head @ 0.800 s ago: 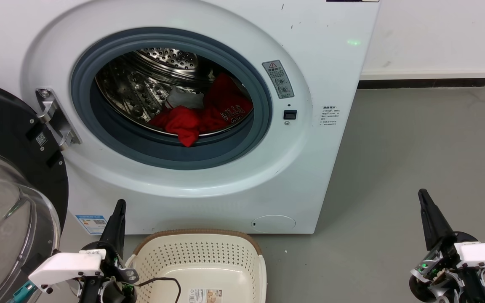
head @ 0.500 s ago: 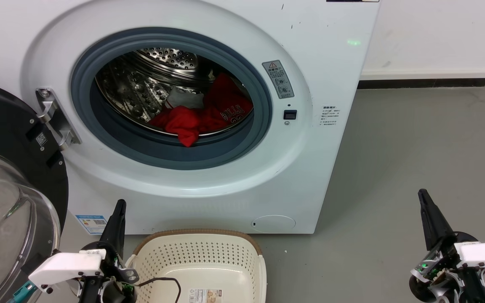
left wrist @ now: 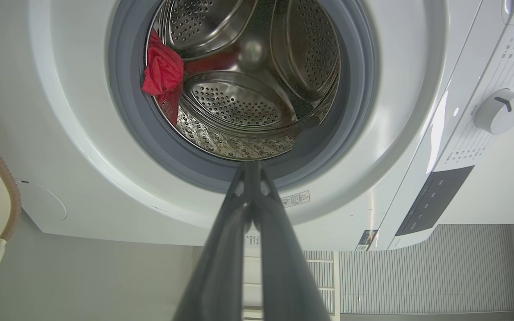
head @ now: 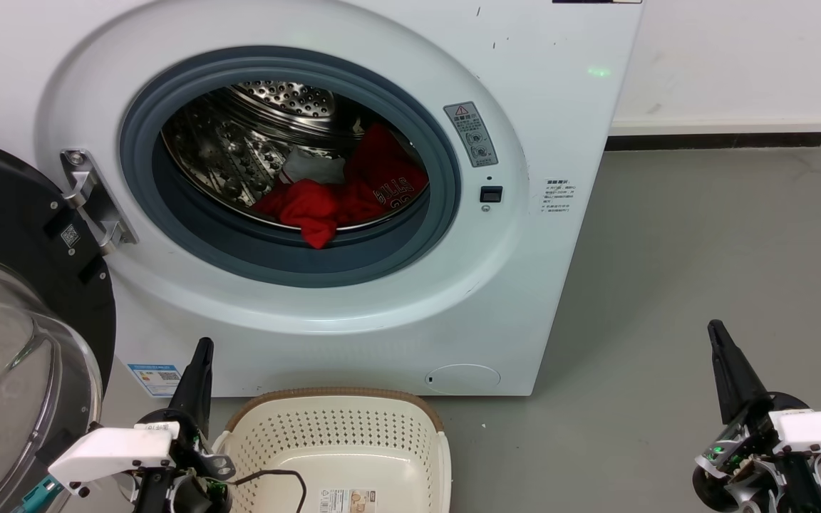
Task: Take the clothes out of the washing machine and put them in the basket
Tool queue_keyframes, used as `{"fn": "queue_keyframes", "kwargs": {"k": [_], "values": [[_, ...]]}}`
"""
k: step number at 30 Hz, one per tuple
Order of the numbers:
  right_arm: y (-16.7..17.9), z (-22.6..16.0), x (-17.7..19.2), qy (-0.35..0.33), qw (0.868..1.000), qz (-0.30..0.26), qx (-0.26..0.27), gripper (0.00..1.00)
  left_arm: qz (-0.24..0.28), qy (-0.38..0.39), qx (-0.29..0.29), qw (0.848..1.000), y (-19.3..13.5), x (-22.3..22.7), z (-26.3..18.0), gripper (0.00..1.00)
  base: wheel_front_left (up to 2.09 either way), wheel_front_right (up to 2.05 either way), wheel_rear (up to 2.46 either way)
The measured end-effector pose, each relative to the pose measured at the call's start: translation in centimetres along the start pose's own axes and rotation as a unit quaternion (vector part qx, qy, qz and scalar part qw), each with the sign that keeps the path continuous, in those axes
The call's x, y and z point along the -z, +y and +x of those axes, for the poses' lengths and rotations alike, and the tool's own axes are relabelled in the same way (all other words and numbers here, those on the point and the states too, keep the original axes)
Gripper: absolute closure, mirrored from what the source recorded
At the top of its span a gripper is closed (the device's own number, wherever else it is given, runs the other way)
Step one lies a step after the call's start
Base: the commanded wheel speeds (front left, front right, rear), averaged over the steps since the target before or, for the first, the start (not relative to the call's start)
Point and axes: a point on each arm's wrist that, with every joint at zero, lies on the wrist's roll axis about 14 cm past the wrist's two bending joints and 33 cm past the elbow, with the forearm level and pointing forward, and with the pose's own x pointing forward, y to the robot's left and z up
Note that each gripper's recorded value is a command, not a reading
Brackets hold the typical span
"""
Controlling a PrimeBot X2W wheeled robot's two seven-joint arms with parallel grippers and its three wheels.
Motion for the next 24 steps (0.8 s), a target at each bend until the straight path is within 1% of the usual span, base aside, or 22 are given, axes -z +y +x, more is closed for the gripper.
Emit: {"fn": "queue_keyframes", "kwargs": {"k": [24], "values": [[0.0, 0.0, 0.0, 0.0, 1.0, 0.0, 0.0, 1.0, 0.0, 0.0, 0.0, 1.0, 0.0, 0.0, 0.0, 1.0, 0.0, 0.0, 0.0]]}}
